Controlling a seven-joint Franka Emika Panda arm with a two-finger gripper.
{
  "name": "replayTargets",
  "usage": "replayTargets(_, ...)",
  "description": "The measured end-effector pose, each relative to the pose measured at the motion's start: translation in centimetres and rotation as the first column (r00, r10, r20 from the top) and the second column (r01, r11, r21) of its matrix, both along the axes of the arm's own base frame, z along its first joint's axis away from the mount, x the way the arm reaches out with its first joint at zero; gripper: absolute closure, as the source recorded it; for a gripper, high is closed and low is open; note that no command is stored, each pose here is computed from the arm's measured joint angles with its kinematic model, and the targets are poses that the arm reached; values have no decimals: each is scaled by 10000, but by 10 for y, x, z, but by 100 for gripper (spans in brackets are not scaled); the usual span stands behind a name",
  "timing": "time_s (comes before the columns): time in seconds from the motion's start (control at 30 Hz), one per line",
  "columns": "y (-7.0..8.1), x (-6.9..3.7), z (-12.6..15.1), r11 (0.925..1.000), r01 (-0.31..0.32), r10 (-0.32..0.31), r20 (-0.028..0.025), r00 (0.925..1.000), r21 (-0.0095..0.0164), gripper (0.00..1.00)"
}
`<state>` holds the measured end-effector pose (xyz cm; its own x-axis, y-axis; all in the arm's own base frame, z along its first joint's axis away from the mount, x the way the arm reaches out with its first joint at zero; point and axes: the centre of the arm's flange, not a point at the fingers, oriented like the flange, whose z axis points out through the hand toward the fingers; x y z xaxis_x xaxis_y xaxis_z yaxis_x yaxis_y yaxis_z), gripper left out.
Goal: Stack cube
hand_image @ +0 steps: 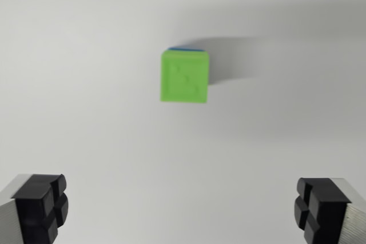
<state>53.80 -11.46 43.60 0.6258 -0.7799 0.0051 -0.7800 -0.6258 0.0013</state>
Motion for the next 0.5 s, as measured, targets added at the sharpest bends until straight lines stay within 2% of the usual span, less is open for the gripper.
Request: replayTargets(0.5, 0, 0, 29, 10000, -1, 1, -4, 10000, 1, 0)
